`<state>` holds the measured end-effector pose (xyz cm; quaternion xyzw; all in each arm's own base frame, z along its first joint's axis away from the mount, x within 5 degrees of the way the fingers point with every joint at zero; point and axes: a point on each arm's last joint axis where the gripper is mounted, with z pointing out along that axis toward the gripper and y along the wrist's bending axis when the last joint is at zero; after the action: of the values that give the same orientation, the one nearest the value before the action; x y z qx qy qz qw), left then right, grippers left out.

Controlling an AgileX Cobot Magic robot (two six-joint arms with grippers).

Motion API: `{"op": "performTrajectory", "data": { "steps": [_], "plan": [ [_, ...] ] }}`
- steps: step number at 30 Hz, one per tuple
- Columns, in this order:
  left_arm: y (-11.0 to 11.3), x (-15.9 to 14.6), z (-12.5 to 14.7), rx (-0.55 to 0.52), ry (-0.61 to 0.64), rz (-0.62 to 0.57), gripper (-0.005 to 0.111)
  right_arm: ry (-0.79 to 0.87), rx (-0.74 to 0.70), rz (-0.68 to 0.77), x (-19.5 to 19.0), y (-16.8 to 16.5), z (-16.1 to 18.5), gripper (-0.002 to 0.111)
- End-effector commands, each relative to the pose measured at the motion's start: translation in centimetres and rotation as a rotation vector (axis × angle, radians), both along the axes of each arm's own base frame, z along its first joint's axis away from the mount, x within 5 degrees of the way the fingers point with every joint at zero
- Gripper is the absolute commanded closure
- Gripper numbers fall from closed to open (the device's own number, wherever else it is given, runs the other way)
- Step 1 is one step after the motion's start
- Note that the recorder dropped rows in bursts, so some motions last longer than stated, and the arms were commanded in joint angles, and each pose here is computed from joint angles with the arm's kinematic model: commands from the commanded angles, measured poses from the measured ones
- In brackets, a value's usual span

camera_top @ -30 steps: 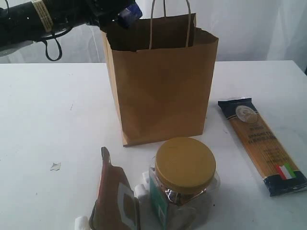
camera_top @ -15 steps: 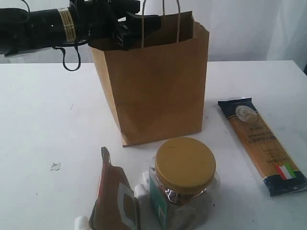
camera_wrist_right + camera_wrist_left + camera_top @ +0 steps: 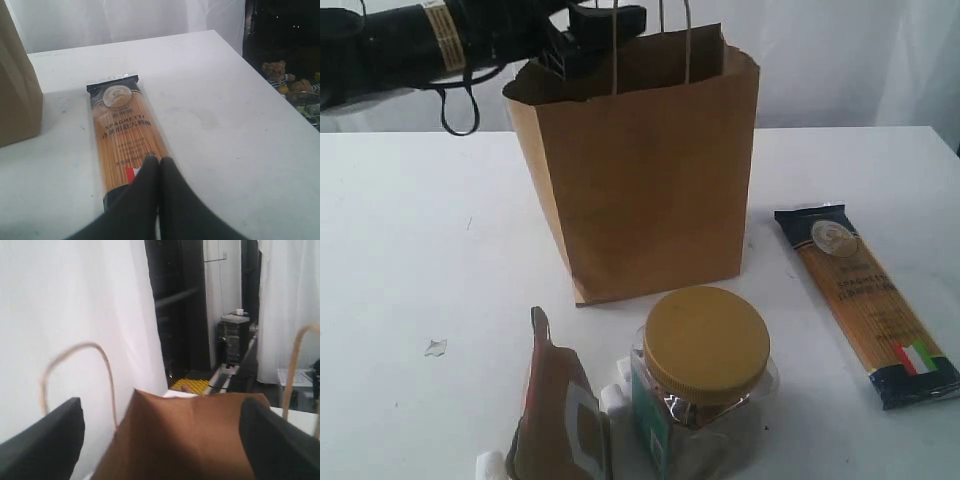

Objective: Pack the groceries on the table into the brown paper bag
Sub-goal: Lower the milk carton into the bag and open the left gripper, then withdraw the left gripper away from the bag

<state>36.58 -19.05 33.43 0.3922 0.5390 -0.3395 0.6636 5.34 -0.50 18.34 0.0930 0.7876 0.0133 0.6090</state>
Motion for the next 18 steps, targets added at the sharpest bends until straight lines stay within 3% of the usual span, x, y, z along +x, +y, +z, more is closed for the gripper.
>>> {"op": "performTrajectory", "data": {
  "steps": [1, 12, 15, 18],
  "plan": [
    [2.8, 0.1, 2.8, -0.054, -0.122, 0.085, 0.022, -0.004, 0.002, -0.006, 0.0, 0.0, -0.1, 0.108],
    [10.6, -0.5, 6.9, -0.112, -0.246, 0.199, 0.035, -0.004, 0.002, -0.006, 0.0, 0.0, -0.1, 0.108],
    [12.5, -0.9, 8.0, -0.103, -0.255, 0.273, 0.051, -0.004, 0.002, -0.006, 0.0, 0.0, -0.1, 0.108],
    [14.0, -0.7, 8.4, -0.058, -0.215, 0.391, 0.078, -0.004, 0.002, -0.006, 0.0, 0.0, -0.1, 0.108]
  ]
}}
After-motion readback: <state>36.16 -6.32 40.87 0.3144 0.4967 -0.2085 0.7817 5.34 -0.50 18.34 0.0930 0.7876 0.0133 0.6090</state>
